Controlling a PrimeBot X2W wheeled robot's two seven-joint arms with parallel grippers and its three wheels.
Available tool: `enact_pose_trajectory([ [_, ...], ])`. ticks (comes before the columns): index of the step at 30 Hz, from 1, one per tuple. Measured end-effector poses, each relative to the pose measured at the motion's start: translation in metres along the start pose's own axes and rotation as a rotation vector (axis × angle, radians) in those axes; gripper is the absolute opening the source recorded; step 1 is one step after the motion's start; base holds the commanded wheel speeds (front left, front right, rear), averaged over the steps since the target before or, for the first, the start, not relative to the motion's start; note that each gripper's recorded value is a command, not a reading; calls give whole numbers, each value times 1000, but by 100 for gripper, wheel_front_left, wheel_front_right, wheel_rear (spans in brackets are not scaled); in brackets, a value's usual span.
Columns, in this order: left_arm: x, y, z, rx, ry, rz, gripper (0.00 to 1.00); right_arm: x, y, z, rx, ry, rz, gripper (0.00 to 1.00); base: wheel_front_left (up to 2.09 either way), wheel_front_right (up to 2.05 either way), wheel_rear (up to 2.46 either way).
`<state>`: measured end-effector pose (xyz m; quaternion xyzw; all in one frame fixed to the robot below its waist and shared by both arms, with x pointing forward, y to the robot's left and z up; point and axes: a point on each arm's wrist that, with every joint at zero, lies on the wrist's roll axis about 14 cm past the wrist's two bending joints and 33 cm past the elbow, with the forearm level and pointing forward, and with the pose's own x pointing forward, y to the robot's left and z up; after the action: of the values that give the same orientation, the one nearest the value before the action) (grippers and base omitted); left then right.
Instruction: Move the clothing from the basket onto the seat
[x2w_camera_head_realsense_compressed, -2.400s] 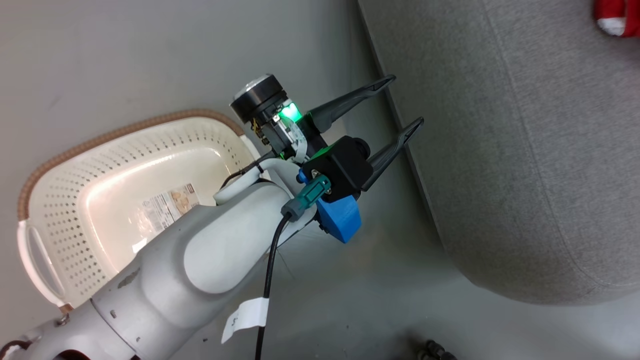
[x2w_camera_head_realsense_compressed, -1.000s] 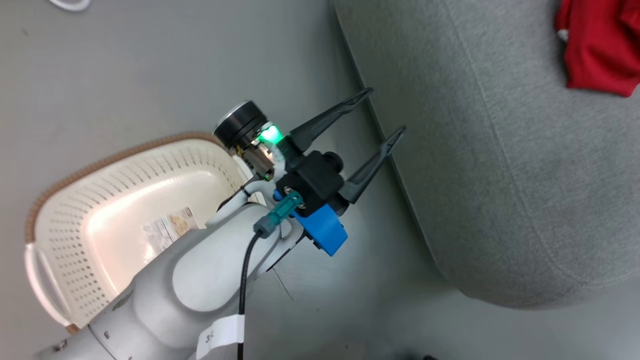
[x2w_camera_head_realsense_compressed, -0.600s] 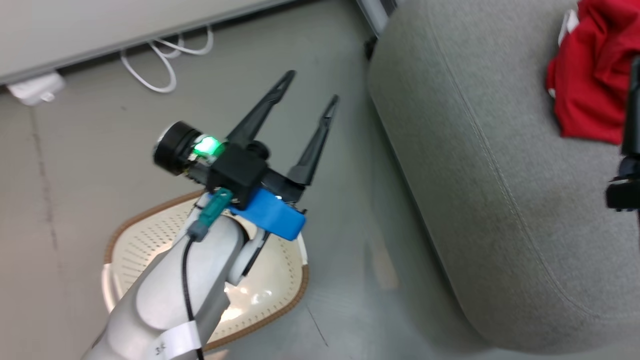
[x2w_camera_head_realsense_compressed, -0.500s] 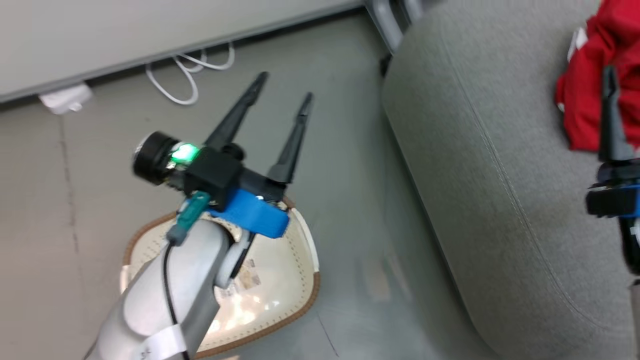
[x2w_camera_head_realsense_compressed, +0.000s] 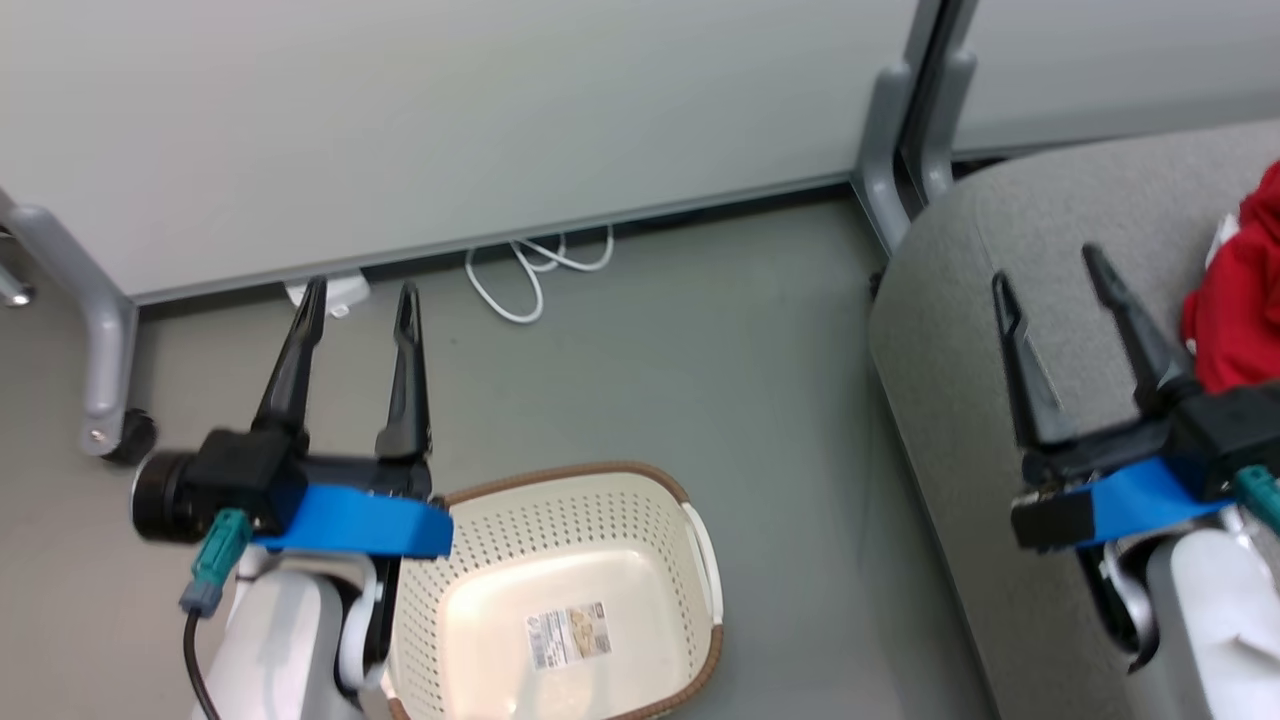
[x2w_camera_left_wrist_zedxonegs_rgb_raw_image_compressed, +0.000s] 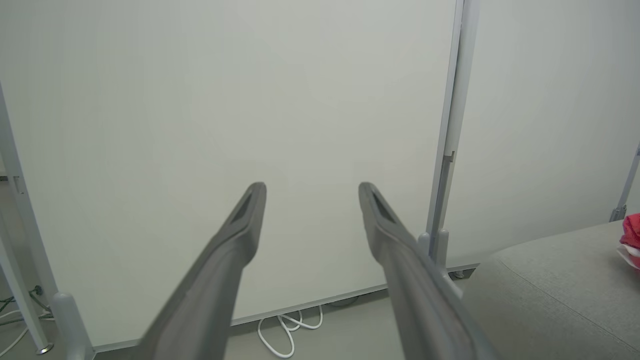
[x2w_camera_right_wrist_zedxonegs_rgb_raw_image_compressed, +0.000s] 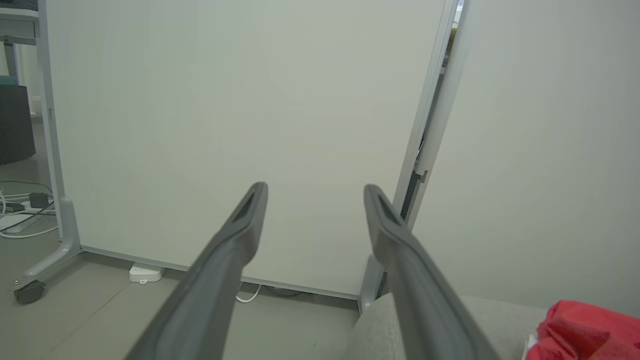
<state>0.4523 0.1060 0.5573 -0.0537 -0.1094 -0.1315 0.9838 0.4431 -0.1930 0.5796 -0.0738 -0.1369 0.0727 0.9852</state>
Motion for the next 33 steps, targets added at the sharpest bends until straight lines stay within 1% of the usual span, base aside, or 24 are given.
enact_pose_trajectory([
  [5, -36, 20, 4, -7, 10, 84, 100, -16, 21, -6, 70, 28, 7, 100, 0, 0, 0],
  [12, -72, 28, -1, -19, 41, 132, 100, -41, 42, -23, 128, 95, 20, 100, 0, 0, 0],
  [25, -89, 34, -11, -39, 76, 163, 100, -66, 42, -41, 159, 164, -10, 100, 0, 0, 0],
  [33, -95, 35, -18, -48, 101, 168, 100, -67, 44, -44, 176, 171, -13, 100, 0, 0, 0],
])
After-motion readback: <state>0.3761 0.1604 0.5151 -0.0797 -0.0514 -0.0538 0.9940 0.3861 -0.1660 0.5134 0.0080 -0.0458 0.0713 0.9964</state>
